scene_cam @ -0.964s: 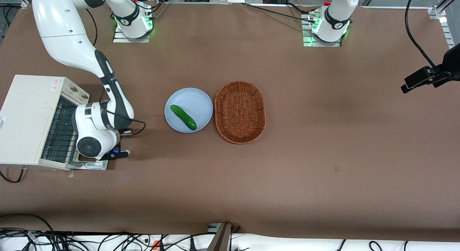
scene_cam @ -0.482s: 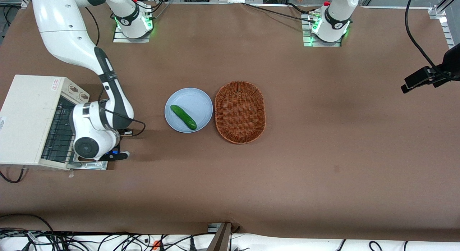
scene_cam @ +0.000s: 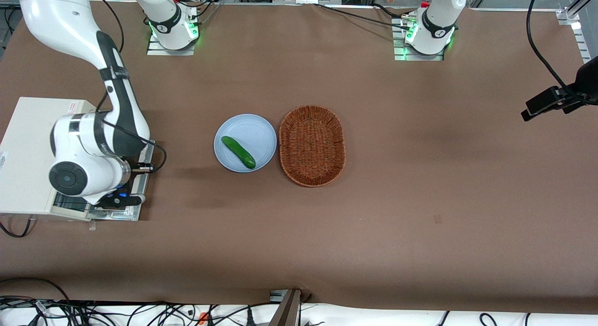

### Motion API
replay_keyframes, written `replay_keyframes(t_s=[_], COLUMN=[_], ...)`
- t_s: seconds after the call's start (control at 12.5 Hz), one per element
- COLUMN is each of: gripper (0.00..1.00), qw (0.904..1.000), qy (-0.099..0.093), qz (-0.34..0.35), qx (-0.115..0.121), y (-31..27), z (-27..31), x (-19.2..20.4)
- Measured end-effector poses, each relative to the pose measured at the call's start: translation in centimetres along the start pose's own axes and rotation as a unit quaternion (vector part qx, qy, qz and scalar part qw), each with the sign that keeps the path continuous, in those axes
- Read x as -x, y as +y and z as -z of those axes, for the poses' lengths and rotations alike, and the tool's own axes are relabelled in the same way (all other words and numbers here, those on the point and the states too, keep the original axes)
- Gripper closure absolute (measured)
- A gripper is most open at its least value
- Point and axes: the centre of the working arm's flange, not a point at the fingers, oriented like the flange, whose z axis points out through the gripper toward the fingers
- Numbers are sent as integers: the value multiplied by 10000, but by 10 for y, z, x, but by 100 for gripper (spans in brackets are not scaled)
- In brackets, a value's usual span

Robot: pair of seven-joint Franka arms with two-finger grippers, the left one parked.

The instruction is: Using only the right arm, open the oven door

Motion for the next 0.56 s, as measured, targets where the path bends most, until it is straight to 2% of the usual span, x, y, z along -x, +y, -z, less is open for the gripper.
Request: replay_keyframes(t_s=[0.16,0.4,0.56], gripper=[1,0,0], qw=[10000,9995,9987], qy=[53,276,271], qz=[42,-5,-124], qx=[-15,-165,-404], y=[9,28,41], z=[26,77,109], x=[14,43,71])
